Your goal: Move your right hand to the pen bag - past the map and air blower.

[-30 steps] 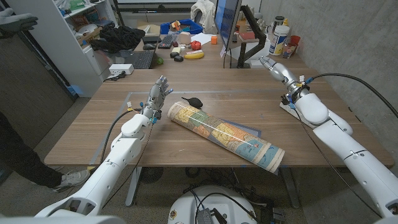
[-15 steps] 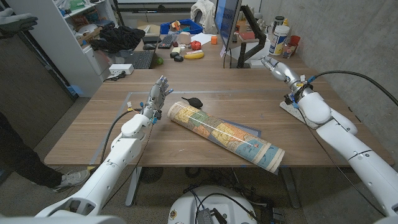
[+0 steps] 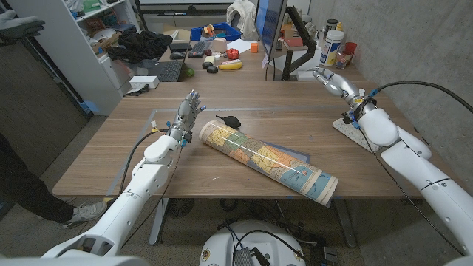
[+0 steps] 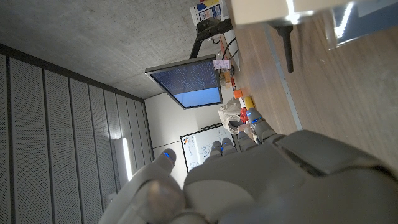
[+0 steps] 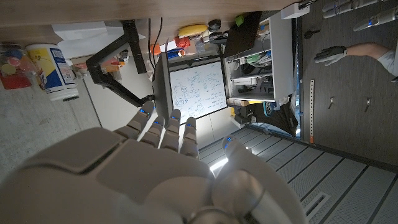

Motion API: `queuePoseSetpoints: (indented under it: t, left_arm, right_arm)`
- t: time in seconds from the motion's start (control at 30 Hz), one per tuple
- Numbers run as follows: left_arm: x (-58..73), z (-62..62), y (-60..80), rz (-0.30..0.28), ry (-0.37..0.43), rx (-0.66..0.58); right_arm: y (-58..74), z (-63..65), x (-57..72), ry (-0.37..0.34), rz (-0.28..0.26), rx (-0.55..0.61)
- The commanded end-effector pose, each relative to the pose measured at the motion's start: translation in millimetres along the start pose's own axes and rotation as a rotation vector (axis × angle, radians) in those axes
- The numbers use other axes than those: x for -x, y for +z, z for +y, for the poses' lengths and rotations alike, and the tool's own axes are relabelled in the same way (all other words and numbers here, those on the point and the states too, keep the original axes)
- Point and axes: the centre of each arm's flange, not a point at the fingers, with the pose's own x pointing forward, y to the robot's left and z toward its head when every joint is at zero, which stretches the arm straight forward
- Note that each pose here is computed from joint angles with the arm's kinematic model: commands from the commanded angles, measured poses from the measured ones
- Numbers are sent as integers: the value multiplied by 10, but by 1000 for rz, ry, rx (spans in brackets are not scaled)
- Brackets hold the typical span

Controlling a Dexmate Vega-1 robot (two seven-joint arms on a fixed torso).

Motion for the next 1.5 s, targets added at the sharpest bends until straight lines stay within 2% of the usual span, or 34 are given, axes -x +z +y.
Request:
queuePoseSetpoints:
  t: [0.03, 0.77, 1.5]
  left_arm:
    - [1, -26, 0, 4, -8, -2]
    - [10, -86, 3, 8, -19, -5]
    - [27, -163, 11, 9, -31, -8]
  right_arm:
    - [-11, -94, 22, 20, 11, 65]
    - [-17, -191, -13, 86, 9, 175]
    - [-97, -310, 32, 107, 55, 304]
